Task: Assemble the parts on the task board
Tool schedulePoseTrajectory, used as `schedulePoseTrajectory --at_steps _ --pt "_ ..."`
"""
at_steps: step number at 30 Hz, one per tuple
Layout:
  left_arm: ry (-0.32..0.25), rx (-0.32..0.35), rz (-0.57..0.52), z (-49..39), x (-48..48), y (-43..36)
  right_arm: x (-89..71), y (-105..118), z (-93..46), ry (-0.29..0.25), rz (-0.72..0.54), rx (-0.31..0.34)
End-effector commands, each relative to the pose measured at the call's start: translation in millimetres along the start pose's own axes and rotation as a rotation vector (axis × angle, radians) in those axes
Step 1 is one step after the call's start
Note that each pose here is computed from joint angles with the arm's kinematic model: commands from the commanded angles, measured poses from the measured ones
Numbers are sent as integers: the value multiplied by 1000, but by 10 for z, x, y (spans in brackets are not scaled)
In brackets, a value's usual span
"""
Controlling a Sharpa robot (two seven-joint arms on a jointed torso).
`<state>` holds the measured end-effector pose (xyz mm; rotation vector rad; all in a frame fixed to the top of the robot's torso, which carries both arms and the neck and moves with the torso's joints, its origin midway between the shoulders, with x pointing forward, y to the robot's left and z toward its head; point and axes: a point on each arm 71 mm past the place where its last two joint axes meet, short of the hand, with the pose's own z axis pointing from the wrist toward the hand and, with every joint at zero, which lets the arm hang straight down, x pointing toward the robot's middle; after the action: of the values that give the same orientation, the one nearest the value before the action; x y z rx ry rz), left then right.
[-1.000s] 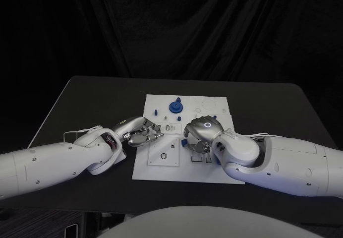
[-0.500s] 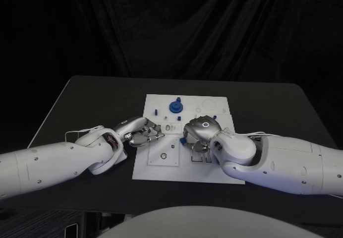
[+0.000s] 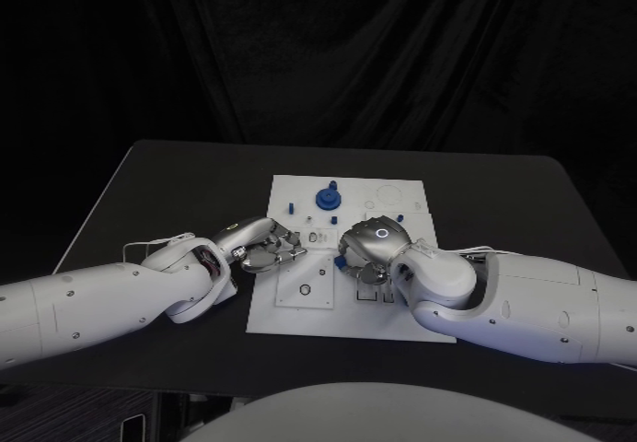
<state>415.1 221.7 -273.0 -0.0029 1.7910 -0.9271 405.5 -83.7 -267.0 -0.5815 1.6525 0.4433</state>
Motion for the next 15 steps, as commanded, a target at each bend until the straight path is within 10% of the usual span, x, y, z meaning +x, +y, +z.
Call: schedulePoseTrajectory --at_steps 1,15 --pt "13 11 -10 4 22 -15 7 15 -7 -13 4 -13" --pt "20 3 -10 8 28 -1 7 15 3 -16 4 -14"
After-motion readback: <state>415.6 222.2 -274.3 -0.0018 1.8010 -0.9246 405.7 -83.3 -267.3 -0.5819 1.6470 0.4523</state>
